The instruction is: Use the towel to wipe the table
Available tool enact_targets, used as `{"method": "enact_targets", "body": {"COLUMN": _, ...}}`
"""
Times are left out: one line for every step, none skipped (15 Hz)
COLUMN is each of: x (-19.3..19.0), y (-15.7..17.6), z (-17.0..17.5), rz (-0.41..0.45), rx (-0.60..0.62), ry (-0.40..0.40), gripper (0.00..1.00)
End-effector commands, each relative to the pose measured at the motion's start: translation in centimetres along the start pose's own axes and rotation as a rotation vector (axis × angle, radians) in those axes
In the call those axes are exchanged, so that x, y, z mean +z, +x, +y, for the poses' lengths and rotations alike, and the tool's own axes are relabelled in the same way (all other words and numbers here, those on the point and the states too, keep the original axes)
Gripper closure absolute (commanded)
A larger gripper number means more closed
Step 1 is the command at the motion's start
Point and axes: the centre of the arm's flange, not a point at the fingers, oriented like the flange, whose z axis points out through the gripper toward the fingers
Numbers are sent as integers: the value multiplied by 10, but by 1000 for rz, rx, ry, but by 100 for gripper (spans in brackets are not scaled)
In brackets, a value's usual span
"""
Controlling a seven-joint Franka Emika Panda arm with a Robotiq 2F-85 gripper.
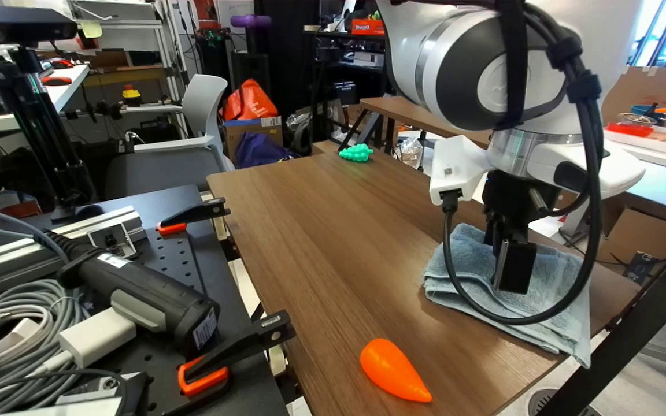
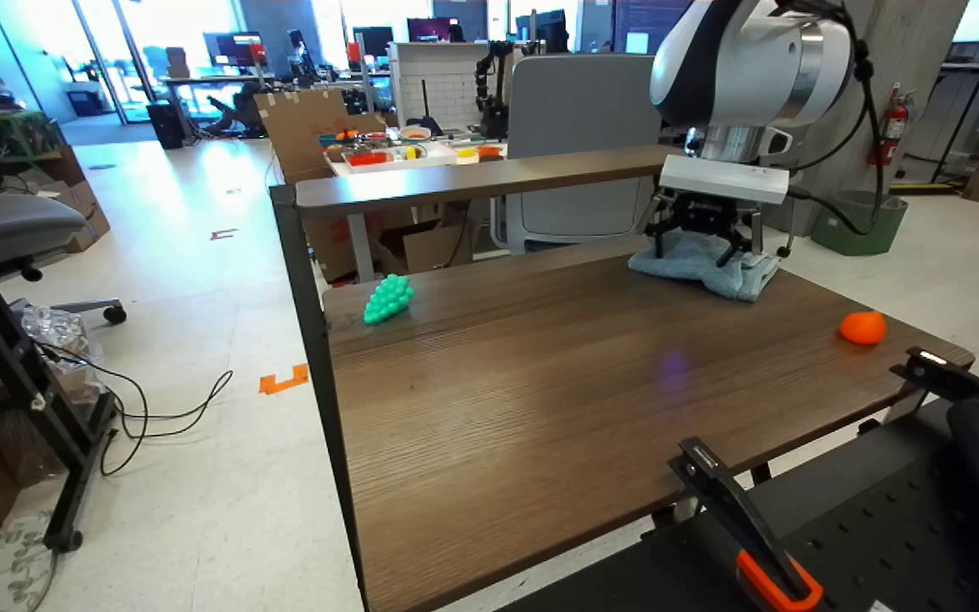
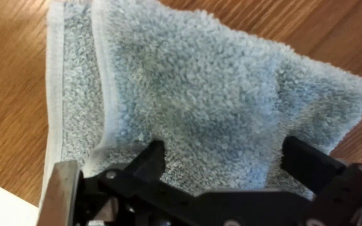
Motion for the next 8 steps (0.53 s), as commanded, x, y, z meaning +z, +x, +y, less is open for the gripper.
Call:
{"method": "enact_targets", "body": {"x": 21, "y": -42, "z": -6, "rz": -50, "rx": -84, "ry": -32, "gripper": 0}}
{"method": "enact_targets", "body": {"x": 23, "y": -60, "z": -4, "rz": -60, "rx": -123, "ry": -35, "gripper": 0}}
{"method": "enact_targets", "body": {"x": 27, "y": -78, "z": -3, "rz": -73, "rx": -166, "ry": -38, "gripper": 0}}
{"method": "enact_targets", "body": {"x": 25, "y": -91, "z": -2, "rz": -71, "rx": -207, "ry": -37, "gripper": 0}}
{"method": "enact_targets", "body": {"x": 23, "y": -108, "z": 0, "rz": -73, "rx": -253, "ry": -39, "gripper": 0}}
{"method": "enact_targets", "body": {"x": 23, "y": -125, "z": 3, "rz": -66, "rx": -299, "ry": -40, "gripper": 0}}
{"method": "enact_targets", "body": {"x": 24, "y": -143, "z": 8, "rz": -59, "rx": -351, "ry": -41, "gripper": 0}}
{"method": "enact_targets", "body": {"x": 25, "y": -158, "z": 12, "rz": -52, "rx": -393, "ry": -39, "gripper": 0}}
